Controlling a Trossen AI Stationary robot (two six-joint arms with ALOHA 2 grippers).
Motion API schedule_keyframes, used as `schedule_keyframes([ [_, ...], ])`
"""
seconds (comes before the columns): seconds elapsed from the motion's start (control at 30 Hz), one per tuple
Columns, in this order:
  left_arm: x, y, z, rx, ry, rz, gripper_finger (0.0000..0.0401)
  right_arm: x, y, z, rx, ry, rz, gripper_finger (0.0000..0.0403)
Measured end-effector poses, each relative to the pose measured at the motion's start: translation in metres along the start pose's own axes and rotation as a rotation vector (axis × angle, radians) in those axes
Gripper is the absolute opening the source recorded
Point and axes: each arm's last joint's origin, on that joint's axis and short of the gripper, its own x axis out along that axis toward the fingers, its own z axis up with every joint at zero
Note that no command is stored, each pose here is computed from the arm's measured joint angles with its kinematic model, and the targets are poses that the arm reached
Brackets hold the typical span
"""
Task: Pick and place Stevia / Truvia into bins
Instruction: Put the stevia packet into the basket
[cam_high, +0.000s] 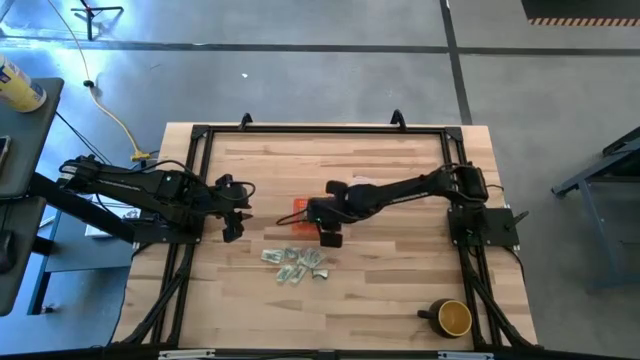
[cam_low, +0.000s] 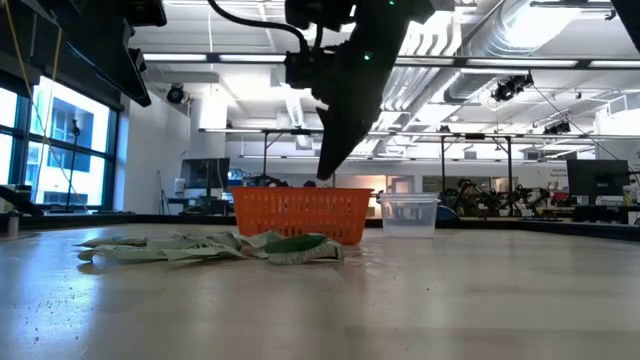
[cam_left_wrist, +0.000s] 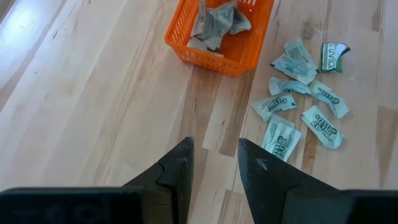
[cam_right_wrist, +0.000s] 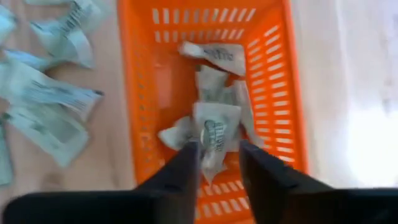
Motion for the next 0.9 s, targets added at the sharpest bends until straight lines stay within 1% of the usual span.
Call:
schedule_keyframes([
  [0.1,0.0,0.0,0.0,0.0,0.0,0.0,0.0159,-0.002,-0.001,0.0,-0.04,-0.004,-0.035,0.0169],
  [0.2,0.0,0.0,0.0,0.0,0.0,0.0,0.0159,-0.011,0.006,0.0,-0.102,-0.02,-0.029,0.0204],
  [0.3,0.0,0.0,0.0,0.0,0.001,0.0,0.0159,-0.018,0.031,-0.005,-0.234,-0.026,-0.031,0.0218],
  [0.37,0.0,0.0,0.0,0.001,0.0,0.0,0.0159,-0.023,0.05,-0.009,-0.313,-0.034,-0.001,0.022],
  [0.5,0.0,0.0,0.0,0.002,0.0,0.0,0.0159,-0.03,0.084,-0.02,-0.401,-0.059,0.084,0.0218],
  [0.57,0.0,0.0,0.0,0.003,0.0,0.0,0.0159,-0.031,0.097,-0.026,-0.396,-0.063,0.132,0.0218],
  [0.7,0.0,0.0,0.0,0.009,0.0,0.0,0.0159,-0.026,0.118,-0.035,-0.325,-0.09,0.24,0.0218],
  [0.9,0.0,0.0,0.0,0.01,0.001,0.001,0.0159,-0.003,0.14,-0.034,-0.253,-0.162,0.279,0.0217],
])
